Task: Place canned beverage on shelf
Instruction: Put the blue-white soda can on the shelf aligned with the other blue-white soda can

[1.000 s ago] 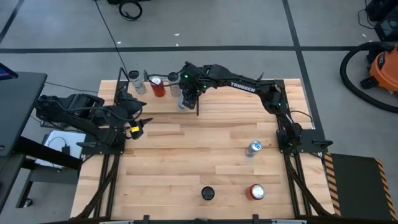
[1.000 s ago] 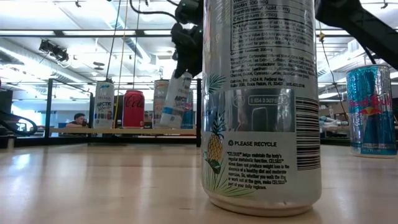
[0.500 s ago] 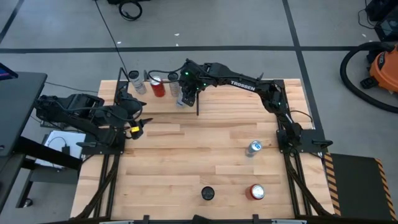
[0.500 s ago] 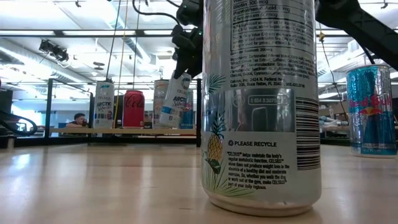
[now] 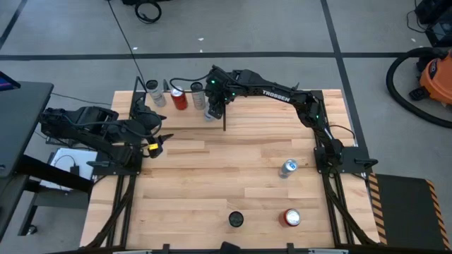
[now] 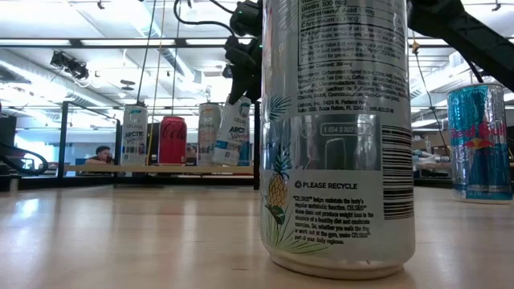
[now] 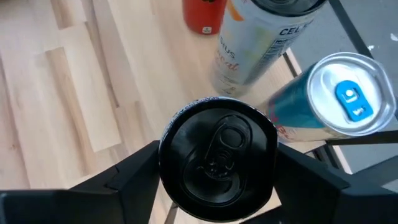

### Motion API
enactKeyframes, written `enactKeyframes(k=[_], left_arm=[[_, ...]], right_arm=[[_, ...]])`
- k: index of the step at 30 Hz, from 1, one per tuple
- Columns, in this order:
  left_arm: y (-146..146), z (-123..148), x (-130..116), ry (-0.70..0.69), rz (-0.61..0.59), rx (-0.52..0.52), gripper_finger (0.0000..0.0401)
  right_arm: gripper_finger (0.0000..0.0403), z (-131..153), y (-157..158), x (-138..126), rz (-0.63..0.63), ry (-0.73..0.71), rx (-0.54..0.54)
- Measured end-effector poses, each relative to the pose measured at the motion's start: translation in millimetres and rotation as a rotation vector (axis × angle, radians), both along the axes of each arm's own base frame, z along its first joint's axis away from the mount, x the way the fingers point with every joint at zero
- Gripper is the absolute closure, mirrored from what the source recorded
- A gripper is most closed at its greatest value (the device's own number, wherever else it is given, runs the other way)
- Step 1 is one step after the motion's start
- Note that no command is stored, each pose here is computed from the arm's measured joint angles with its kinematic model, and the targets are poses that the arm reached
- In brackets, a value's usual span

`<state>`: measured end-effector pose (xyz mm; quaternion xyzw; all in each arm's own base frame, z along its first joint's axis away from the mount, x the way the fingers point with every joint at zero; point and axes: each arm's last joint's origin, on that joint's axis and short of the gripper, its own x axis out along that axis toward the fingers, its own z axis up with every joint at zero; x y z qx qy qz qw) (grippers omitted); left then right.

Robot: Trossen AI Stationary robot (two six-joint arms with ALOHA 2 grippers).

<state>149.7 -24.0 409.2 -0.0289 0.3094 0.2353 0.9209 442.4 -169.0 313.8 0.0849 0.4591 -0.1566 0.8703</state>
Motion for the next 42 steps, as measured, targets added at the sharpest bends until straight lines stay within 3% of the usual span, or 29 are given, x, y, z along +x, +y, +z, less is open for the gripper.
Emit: enactKeyframes(k=[6, 17, 27, 35, 42], left_arm=[[0, 0, 0, -0.002, 0.0, 0.0, 0.0083], [0, 0, 0, -0.002, 0.0, -0.001, 0.0083], [0, 0, 0, 0.023, -0.035, 0.041, 0.0083], [0, 0, 0, 0.004, -0.016, 0.017, 0.0083], [1, -2, 14, 0.003, 0.016, 0.029, 0.0083]], right_arm=[[0.0102, 0, 2, 1, 0.034, -0.017, 0.045], [0.0073, 2, 1, 2, 0.049, -0.039, 0.026], [0.007, 4, 2, 1, 0.055, -0.041, 0.033], [0.007, 6, 4, 2, 0.067, -0.052, 0.029], [0.007, 29, 15, -7, 0.096, -0.101, 0.026]])
